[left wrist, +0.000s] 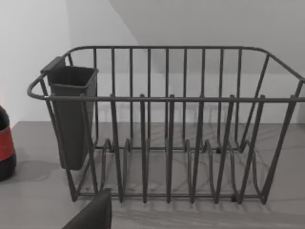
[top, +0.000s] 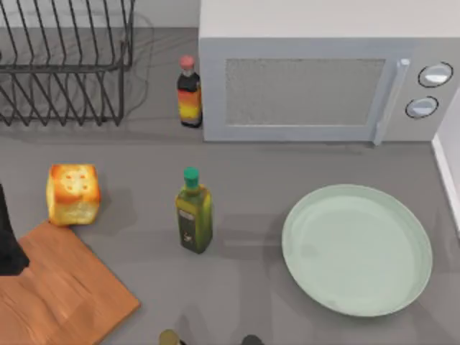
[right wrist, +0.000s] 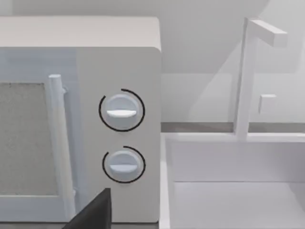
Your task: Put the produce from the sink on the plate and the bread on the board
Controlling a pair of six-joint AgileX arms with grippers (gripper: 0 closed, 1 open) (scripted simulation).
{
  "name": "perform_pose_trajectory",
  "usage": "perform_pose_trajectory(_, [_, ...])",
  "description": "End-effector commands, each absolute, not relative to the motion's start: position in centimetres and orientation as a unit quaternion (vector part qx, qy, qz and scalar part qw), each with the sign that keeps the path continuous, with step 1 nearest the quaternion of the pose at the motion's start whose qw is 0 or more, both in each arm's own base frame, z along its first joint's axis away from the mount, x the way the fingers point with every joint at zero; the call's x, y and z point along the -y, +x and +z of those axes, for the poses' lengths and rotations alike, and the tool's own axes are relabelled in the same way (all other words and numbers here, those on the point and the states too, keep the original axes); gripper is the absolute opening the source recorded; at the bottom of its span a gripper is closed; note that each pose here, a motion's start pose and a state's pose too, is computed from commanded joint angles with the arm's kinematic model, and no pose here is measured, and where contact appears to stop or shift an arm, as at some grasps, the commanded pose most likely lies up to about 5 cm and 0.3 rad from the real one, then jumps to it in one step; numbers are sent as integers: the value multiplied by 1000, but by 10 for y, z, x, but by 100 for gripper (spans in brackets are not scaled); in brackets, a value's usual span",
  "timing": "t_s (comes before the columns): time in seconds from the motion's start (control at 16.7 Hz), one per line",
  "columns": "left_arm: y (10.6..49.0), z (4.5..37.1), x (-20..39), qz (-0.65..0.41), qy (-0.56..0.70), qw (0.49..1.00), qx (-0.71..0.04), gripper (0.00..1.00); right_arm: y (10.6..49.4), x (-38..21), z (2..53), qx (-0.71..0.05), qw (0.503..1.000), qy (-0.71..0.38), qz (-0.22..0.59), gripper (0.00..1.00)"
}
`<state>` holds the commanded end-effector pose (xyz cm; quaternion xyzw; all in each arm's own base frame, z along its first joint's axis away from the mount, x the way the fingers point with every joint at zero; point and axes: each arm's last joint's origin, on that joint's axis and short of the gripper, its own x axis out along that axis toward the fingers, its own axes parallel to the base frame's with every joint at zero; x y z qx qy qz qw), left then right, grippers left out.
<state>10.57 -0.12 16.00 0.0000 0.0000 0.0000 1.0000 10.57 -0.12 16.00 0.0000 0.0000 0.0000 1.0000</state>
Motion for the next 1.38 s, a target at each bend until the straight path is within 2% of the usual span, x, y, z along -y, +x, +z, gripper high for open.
perform_pose_trajectory(0.96, [106, 160, 1, 0, 0, 1000, 0, 100, 106, 2, 166, -11, 1000, -2, -3, 100])
perform_pose_trajectory(1.14, [106, 160, 1, 0, 0, 1000, 0, 100, 109, 4, 187, -55, 998, -11, -12, 100])
perform_pose_trajectory(1.38, [106, 160, 1, 0, 0, 1000, 0, 100, 132, 9, 227, -169, 985, -26, -28, 100])
